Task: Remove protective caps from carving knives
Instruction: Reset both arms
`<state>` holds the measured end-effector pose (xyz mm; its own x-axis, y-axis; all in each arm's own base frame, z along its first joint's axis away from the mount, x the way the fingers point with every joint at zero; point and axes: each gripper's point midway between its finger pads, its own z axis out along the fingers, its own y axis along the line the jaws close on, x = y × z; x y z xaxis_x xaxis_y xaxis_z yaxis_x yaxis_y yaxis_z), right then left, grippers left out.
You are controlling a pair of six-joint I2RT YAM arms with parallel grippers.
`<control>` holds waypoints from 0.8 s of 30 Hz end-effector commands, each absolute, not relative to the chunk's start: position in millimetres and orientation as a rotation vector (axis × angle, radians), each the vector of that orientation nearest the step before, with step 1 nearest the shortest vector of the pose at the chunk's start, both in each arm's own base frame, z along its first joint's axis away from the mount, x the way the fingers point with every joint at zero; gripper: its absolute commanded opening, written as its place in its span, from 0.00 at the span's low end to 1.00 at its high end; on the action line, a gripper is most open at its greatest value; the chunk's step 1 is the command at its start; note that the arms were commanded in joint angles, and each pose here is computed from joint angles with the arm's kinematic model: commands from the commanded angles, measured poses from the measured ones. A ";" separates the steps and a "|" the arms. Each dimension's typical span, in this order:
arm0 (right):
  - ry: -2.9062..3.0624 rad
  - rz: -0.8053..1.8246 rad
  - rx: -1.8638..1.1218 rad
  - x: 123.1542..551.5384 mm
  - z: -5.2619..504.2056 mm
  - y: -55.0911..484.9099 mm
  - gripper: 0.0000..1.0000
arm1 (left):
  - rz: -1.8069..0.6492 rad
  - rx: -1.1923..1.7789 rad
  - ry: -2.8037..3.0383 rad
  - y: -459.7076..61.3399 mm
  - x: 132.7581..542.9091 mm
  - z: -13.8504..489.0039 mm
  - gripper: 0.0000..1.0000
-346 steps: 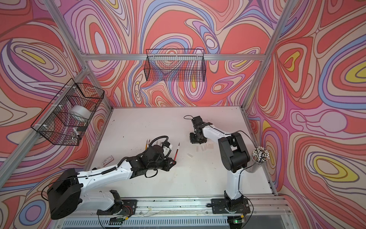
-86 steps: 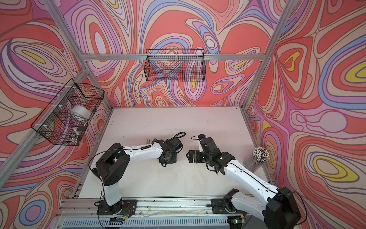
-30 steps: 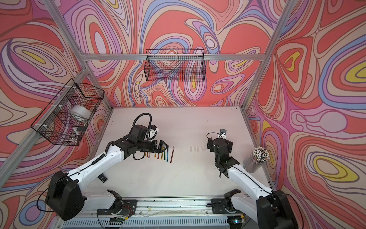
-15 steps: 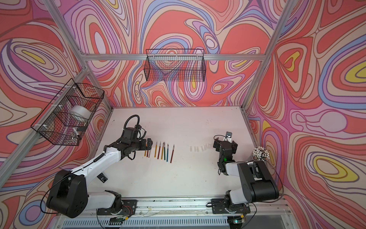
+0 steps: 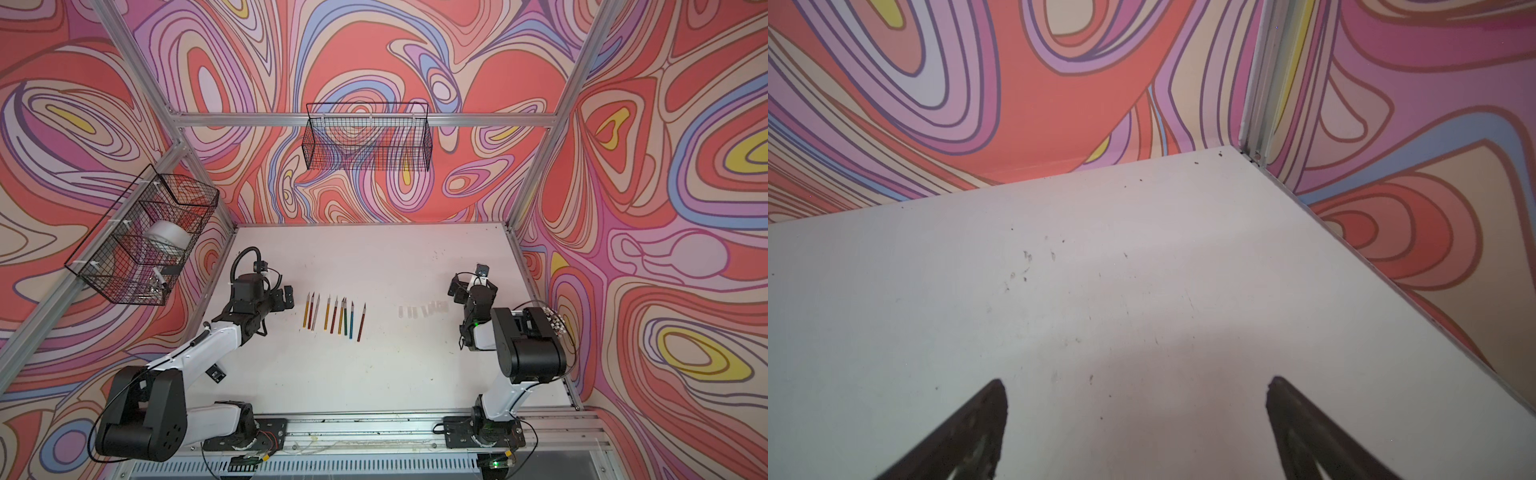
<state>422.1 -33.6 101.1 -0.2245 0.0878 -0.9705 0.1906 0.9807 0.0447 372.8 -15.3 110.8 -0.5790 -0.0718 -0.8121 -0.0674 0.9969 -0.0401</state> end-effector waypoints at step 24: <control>1.827 -0.077 0.170 422.7 95.5 -28.1 0.98 | 0.010 -0.007 1.935 1.4 393.8 89.1 1.00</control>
